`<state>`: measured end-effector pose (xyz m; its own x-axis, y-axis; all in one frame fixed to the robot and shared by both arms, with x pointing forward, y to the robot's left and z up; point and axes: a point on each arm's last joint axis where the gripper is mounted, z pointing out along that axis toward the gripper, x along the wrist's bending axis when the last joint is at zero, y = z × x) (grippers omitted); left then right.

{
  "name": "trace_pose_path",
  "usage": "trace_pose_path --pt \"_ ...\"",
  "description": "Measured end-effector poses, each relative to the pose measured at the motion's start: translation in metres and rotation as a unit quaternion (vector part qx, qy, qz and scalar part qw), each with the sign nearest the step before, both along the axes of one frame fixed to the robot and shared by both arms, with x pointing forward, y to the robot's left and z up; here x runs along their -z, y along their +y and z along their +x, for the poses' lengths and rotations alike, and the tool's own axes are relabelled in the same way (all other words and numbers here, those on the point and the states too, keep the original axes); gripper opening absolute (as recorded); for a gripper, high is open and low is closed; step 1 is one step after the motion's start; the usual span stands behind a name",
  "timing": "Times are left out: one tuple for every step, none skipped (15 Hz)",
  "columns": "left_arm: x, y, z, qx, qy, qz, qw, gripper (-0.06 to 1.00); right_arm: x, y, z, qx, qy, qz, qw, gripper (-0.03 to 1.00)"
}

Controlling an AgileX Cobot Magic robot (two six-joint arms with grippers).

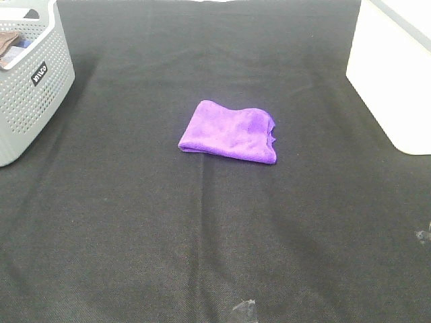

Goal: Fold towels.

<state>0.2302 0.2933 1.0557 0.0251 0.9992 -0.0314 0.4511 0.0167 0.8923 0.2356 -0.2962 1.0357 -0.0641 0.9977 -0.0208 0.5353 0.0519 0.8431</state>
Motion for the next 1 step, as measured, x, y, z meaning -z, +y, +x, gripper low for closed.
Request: trace_pose_path --pt "0.0 0.0 0.0 0.0 0.0 0.0 1.0 0.7 0.0 0.0 0.0 0.0 0.0 0.0 1.0 0.83"
